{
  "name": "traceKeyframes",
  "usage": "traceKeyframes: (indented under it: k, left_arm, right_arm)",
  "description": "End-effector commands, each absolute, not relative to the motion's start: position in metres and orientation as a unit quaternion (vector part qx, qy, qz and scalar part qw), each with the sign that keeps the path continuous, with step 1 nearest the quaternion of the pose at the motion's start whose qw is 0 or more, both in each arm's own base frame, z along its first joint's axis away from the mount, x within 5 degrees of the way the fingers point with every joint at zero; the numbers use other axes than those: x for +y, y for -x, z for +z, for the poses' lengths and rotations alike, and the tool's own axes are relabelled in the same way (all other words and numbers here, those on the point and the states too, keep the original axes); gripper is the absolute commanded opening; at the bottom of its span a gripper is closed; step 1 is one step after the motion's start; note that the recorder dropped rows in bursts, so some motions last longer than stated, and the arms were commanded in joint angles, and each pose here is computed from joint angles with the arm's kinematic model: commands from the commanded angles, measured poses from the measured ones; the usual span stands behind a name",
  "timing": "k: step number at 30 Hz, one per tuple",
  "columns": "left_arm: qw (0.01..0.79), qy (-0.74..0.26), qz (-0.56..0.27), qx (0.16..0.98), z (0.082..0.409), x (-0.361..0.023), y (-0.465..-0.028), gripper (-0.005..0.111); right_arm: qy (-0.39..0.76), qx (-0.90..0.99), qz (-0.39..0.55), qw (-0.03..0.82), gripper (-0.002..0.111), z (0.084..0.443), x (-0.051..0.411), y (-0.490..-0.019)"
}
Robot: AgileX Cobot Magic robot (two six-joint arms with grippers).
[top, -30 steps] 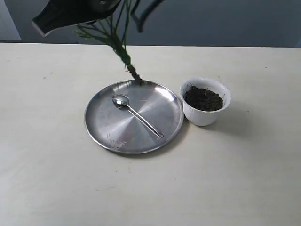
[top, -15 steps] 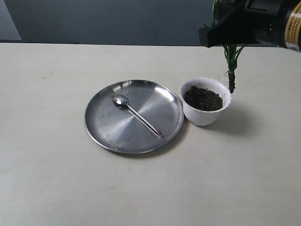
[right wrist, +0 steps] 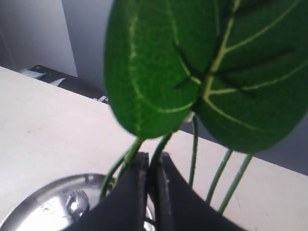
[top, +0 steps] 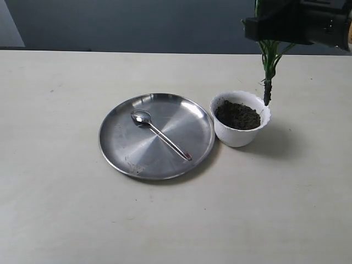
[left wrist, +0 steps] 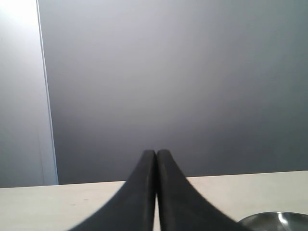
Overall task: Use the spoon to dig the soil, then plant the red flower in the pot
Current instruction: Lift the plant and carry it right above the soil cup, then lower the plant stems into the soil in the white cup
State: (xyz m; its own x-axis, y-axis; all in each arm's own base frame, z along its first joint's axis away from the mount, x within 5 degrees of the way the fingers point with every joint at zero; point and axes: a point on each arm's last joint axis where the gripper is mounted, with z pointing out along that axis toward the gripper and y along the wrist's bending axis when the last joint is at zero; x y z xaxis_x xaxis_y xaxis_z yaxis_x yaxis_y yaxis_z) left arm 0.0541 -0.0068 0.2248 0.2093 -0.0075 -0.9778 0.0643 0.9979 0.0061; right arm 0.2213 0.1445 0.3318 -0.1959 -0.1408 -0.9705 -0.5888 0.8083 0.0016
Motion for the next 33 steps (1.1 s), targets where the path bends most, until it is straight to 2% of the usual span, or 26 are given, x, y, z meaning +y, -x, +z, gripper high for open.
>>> traceKeyframes:
  k: [1,4,10,12,19,22,33]
  left_arm:
    - [0.777,-0.024,-0.027,0.628,0.224,-0.007,-0.054,0.0]
    - [0.777,-0.024,-0.027,0.628,0.224,-0.007,-0.054,0.0]
    - [0.777,-0.024,-0.027,0.628,0.224,-0.007,-0.054,0.0]
    - [0.777,-0.024,-0.027,0.628,0.224,-0.007,-0.054,0.0]
    - [0.777,-0.024,-0.027,0.628,0.224,-0.007,-0.054,0.0]
    - [0.777,-0.024,-0.027,0.628,0.224,-0.007,-0.054,0.0]
    - [0.777,-0.024,-0.027,0.628,0.224,-0.007,-0.054,0.0]
  right_arm:
    - [0.269,0.72,0.242,0.592,-0.001,0.335,0.141,-0.198]
    - [0.265,0.719,0.247,0.593,-0.001,0.329,0.134,-0.185]
    - [0.194,0.625,0.231,0.72,-0.001,0.287,0.117,-0.174]
    - [0.184,0.642,0.19,0.72,-0.001,0.277,0.116,-0.187]
    - [0.216,0.629,0.154,0.731,-0.001,0.265,0.145,-0.231]
    - [0.246,0.645,0.126,0.712,-0.001,0.244,0.158,-0.253]
    - [0.214,0.673,0.135,0.695,-0.001,0.186,0.171,-0.279]
